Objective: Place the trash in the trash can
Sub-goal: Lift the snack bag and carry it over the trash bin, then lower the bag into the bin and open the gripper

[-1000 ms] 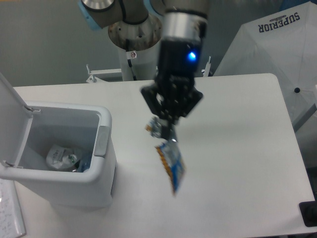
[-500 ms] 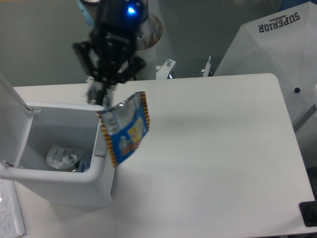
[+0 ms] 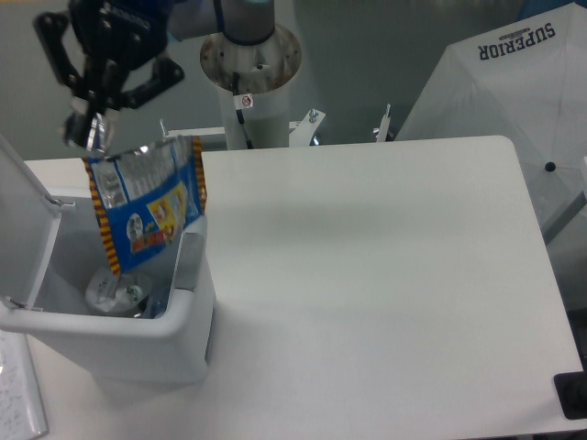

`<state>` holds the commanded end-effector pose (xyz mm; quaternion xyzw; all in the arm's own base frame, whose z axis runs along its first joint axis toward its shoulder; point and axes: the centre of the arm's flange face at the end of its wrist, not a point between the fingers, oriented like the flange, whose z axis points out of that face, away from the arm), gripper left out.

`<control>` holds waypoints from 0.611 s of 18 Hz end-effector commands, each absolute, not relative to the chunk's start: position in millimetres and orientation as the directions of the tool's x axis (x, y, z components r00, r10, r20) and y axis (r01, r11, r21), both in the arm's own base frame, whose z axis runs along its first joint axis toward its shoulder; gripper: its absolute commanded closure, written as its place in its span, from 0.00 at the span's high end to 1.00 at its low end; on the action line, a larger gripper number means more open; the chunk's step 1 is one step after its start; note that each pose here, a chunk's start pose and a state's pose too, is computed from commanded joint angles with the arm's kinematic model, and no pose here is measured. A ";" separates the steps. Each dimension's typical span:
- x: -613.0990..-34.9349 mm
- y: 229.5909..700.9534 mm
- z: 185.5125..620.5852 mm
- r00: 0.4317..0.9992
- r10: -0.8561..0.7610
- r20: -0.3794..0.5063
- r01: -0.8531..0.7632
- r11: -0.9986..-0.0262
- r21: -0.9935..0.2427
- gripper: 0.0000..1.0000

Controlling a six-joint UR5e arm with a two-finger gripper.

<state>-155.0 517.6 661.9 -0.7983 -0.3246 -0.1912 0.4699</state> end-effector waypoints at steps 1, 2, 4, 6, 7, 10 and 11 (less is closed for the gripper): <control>-147.5 525.6 655.9 0.718 0.324 0.616 0.695 -0.370 -0.616 0.00; -143.8 533.0 649.8 0.719 0.319 0.618 0.694 -0.386 -0.608 0.00; -143.9 543.2 643.2 0.721 0.314 0.618 0.691 -0.398 -0.603 0.00; -144.3 552.6 636.5 0.720 0.313 0.619 0.690 -0.411 -0.596 0.00; -144.7 554.7 633.0 0.718 0.316 0.620 0.692 -0.416 -0.590 0.00; -147.4 558.5 614.5 0.710 0.333 0.620 0.699 -0.434 -0.568 0.00; -147.9 559.4 607.8 0.707 0.339 0.621 0.702 -0.441 -0.559 0.00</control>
